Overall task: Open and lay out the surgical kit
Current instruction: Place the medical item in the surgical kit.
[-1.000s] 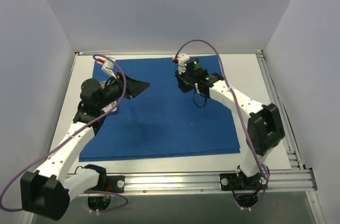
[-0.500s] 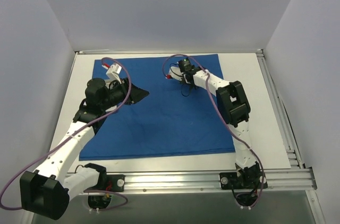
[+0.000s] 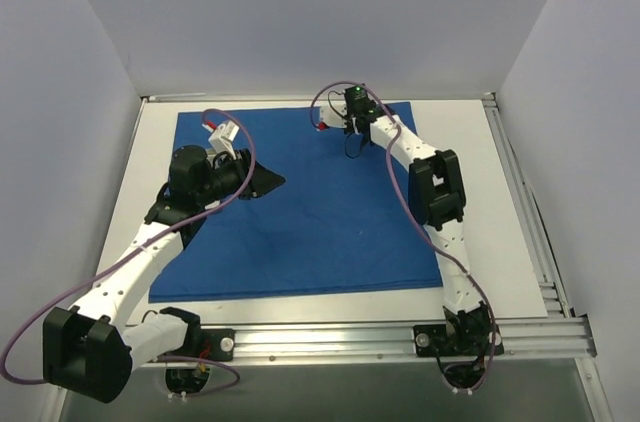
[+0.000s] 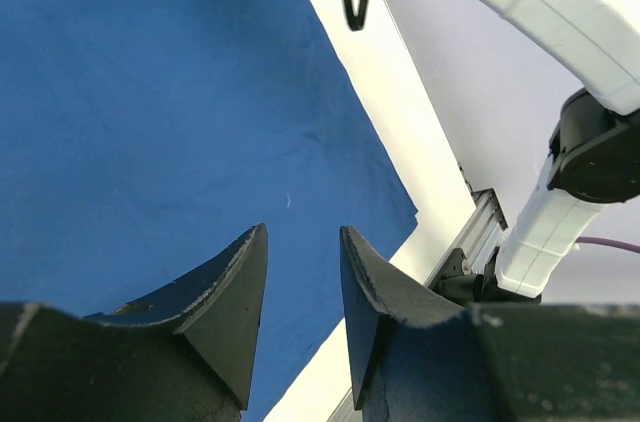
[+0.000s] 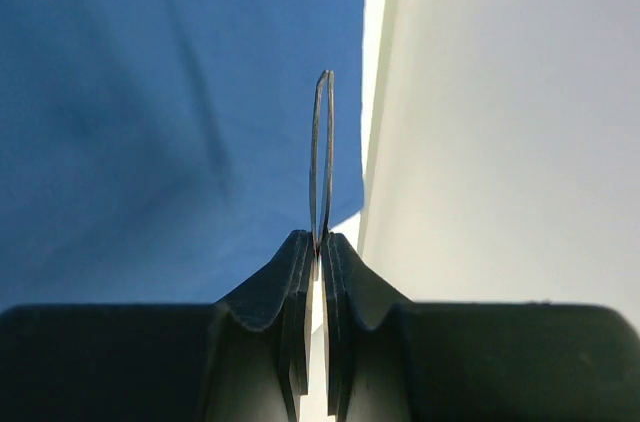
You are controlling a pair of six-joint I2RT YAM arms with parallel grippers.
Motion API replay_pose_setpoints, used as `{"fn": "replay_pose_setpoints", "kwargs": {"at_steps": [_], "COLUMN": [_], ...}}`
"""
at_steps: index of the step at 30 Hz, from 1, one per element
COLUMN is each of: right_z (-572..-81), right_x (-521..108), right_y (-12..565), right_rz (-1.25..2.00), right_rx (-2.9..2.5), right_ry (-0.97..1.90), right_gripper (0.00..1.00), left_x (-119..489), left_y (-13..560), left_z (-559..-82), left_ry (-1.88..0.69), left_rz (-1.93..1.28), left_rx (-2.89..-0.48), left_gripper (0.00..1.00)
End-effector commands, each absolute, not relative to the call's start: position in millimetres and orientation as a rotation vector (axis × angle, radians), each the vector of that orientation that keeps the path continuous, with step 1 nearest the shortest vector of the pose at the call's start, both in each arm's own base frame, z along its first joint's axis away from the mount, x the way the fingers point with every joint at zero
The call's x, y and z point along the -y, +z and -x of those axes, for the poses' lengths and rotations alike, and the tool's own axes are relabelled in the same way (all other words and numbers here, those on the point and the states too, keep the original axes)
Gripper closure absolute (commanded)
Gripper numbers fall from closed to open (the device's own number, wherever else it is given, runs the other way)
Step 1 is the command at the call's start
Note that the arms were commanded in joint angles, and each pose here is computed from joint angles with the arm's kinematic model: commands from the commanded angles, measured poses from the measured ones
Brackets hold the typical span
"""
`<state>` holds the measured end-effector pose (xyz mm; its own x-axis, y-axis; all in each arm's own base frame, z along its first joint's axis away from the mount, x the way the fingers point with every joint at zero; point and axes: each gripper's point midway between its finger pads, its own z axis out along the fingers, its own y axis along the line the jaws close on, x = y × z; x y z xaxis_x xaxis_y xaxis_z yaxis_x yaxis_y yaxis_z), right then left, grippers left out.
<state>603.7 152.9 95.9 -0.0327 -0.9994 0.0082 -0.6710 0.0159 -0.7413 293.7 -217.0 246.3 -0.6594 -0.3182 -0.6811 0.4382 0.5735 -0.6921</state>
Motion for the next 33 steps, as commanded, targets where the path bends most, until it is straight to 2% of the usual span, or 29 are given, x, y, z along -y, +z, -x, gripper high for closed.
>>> {"fn": "replay_pose_setpoints", "kwargs": {"at_steps": [1, 17, 24, 29, 33], "right_z": [-609, -604, -605, -606, -607], "right_x": [-159, -173, -178, -181, -181], "right_y": [73, 38, 39, 45, 53], "right_rz": [1.816, 1.877, 1.837, 1.816, 1.784], "right_rx": [-1.718, -1.699, -1.71, -1.707, -1.711], "right_ry": [-0.748, -0.685, -0.661, -0.65, -0.641], "right_gripper": [1.0, 1.0, 0.85, 0.8, 0.69], "left_x": [222, 225, 224, 224, 224], "left_y": [264, 262, 262, 263, 263], "left_z": [-294, -291, -290, -290, -290], "left_ry": [-1.17, -1.186, -1.184, -1.191, -1.188], "left_rz": [-0.157, -0.164, -0.158, -0.157, -0.154], "left_rx": [-1.929, -1.934, -1.94, -1.936, -1.936], "left_gripper": [0.57, 0.56, 0.53, 0.52, 0.52]}}
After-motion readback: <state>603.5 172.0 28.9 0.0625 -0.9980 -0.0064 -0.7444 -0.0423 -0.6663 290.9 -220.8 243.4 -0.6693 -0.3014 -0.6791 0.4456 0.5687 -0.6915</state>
